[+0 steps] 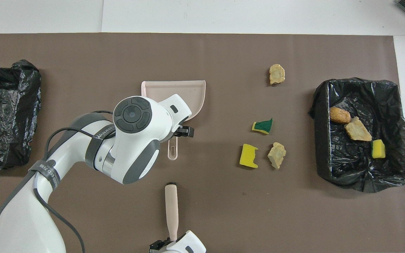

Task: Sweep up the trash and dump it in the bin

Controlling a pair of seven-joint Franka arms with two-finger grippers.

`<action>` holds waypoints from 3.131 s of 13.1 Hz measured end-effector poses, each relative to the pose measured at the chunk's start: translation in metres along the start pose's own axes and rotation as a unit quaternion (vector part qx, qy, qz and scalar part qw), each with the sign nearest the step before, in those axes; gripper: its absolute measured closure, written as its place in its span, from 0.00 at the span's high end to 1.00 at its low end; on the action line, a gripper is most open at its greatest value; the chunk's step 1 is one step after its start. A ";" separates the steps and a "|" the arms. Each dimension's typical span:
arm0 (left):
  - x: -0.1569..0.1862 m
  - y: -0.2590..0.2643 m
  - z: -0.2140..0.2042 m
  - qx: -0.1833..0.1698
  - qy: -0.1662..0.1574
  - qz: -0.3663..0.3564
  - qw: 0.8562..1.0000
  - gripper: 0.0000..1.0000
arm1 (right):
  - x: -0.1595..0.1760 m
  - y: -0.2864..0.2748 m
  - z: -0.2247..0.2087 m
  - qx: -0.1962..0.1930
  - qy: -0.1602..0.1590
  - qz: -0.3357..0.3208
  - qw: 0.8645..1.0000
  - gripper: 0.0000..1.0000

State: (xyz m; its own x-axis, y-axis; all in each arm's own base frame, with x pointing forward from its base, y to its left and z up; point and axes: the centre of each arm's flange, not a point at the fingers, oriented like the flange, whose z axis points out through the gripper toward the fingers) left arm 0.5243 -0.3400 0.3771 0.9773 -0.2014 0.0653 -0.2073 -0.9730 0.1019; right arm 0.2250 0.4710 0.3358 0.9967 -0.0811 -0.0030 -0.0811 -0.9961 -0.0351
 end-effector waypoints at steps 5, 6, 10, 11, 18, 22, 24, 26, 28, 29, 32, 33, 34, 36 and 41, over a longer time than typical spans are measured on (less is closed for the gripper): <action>-0.004 -0.002 0.014 0.000 -0.004 -0.008 1.000 0.89 | 0.001 -0.004 -0.005 0.008 0.003 -0.002 1.000 0.26; -0.004 -0.002 0.015 0.000 -0.004 -0.008 1.000 0.74 | 0.002 -0.006 -0.007 0.010 0.004 -0.002 1.000 0.26; -0.004 -0.003 0.018 0.001 -0.006 -0.007 1.000 0.33 | 0.005 -0.004 -0.007 0.004 0.002 0.001 1.000 0.26; -0.003 -0.004 0.018 0.003 -0.006 0.001 1.000 0.33 | 0.009 0.000 -0.008 -0.003 -0.001 0.006 1.000 0.26; -0.003 -0.073 -0.027 0.027 -0.062 0.241 0.968 0.33 | 0.094 0.106 -0.077 -0.041 -0.007 -0.020 0.999 0.26; -0.018 -0.100 -0.040 0.027 -0.121 0.393 0.911 0.33 | 0.161 0.190 -0.100 -0.041 -0.009 -0.042 0.998 0.26; -0.027 -0.102 -0.035 0.049 -0.138 0.448 0.882 0.33 | 0.185 0.229 -0.087 -0.047 -0.010 -0.067 0.997 0.26; -0.036 -0.096 -0.032 0.066 -0.151 0.504 0.848 0.33 | 0.205 0.276 -0.068 -0.049 -0.007 -0.088 0.995 0.26; -0.046 -0.085 -0.030 0.070 -0.156 0.528 0.831 0.33 | 0.221 0.319 -0.057 -0.044 0.006 -0.105 0.994 0.26; -0.053 -0.077 -0.026 0.070 -0.159 0.537 0.825 0.33 | 0.226 0.336 -0.053 -0.041 0.015 -0.113 0.993 0.26; -0.072 -0.062 -0.014 0.072 -0.163 0.554 0.813 0.33 | 0.232 0.370 -0.041 -0.039 0.033 -0.124 0.991 0.26; -0.074 -0.060 -0.013 0.074 -0.162 0.557 0.811 0.33 | 0.228 0.374 -0.032 -0.038 0.035 -0.125 0.991 0.26; -0.076 -0.058 -0.014 0.076 -0.160 0.560 0.809 0.33 | 0.223 0.375 -0.024 -0.038 0.033 -0.126 0.991 0.26; -0.078 -0.052 -0.015 0.079 -0.157 0.565 0.806 0.33 | 0.217 0.368 -0.013 -0.039 0.024 -0.127 0.991 0.26; -0.079 -0.047 -0.014 0.084 -0.154 0.573 0.801 0.33 | 0.215 0.273 -0.001 -0.029 0.015 -0.056 0.998 0.26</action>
State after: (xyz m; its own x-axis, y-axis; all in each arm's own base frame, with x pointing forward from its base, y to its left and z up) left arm 0.4561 -0.2763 0.3808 0.1199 -0.9657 -0.2304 -0.9919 -0.1262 0.0126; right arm 0.4175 0.1812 0.3270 0.9991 0.0297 0.0286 0.0290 -0.9993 0.0245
